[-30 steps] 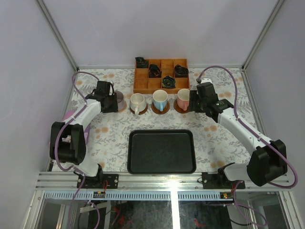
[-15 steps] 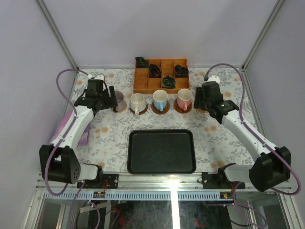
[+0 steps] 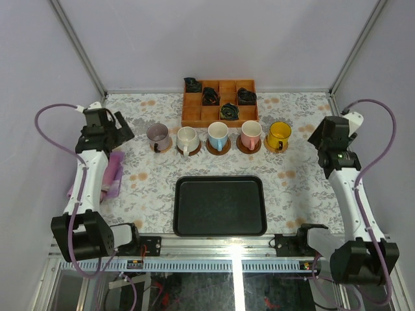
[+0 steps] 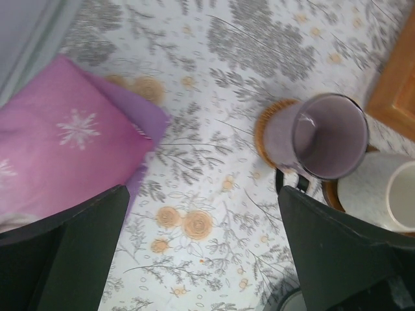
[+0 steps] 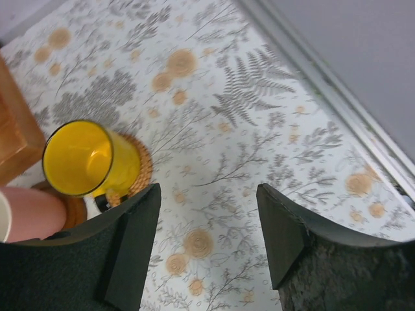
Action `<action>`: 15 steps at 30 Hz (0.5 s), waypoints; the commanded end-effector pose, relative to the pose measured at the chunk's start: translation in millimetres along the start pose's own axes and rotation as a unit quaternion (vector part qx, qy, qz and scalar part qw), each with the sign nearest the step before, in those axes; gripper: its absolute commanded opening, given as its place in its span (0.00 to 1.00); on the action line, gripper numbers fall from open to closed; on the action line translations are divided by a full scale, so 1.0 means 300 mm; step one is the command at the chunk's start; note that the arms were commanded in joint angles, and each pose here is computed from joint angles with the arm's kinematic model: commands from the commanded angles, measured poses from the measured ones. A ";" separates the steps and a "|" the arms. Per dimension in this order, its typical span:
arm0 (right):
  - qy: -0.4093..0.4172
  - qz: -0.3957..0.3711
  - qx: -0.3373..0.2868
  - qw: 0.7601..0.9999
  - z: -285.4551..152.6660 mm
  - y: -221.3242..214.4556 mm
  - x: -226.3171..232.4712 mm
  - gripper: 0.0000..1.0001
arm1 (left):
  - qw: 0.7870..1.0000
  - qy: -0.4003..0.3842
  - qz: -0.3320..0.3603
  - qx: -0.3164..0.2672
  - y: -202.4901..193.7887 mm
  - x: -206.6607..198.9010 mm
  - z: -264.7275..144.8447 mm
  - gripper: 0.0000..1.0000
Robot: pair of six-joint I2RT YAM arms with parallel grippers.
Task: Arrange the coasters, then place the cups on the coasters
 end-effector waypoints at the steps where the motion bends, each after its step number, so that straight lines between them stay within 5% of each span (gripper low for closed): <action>1: -0.055 0.052 -0.089 0.993 -0.055 0.086 -0.074 0.69 | 0.999 0.038 -0.028 -0.024 0.022 0.070 -0.033 1.00; 7: -0.083 0.043 -0.140 0.986 -0.123 0.132 -0.126 0.74 | 0.998 0.039 -0.027 -0.049 -0.001 0.089 -0.064 1.00; 15: -0.089 0.032 -0.118 0.989 -0.135 0.097 -0.143 0.91 | 0.992 0.038 -0.060 -0.104 -0.026 0.109 -0.131 1.00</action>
Point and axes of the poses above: each gripper's point midway between its finger pads, its own z axis out along the fingers, its own x axis along the line the jaws close on, y = z × x, the point moved 6 cm from there along -z, back along the fingers
